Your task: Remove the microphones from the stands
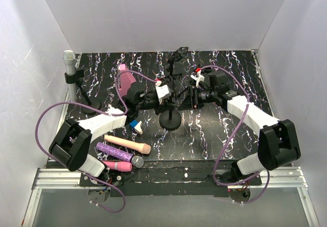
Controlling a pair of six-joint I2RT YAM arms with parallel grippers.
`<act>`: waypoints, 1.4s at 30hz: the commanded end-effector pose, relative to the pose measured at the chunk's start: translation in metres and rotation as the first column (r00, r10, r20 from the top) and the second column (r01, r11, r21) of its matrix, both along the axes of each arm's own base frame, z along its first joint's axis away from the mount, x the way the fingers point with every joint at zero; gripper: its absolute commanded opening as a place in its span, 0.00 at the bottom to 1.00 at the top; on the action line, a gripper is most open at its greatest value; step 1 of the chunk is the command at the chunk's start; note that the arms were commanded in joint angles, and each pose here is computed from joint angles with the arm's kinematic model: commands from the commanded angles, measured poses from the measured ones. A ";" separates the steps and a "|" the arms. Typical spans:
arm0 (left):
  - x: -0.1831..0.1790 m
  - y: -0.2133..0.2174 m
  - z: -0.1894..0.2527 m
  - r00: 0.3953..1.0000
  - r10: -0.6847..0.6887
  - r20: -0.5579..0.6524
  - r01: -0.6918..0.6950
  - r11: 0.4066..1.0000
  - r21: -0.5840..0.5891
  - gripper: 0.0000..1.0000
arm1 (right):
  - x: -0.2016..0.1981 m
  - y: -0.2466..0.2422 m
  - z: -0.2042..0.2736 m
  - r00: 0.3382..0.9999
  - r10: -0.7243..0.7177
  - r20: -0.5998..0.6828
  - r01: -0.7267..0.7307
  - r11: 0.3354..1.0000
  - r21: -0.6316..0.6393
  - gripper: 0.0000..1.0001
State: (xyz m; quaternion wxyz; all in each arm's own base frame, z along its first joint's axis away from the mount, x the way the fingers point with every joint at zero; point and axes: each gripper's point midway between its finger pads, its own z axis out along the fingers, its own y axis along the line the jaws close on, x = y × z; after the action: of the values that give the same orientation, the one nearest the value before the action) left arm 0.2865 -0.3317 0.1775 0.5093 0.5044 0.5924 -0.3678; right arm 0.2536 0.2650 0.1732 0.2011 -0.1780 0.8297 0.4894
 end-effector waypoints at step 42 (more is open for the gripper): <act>-0.011 -0.001 0.019 0.998 0.023 0.051 -0.022 0.999 -0.028 0.00 | 0.045 0.005 0.009 0.769 0.262 0.584 -0.197 0.965 -0.173 0.60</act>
State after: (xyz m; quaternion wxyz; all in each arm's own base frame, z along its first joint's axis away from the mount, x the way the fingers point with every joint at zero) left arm 0.2885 -0.3299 0.1765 0.5231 0.4836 0.6108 -0.3456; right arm 0.2854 0.2584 0.1436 0.3222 -0.3637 0.7886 0.3768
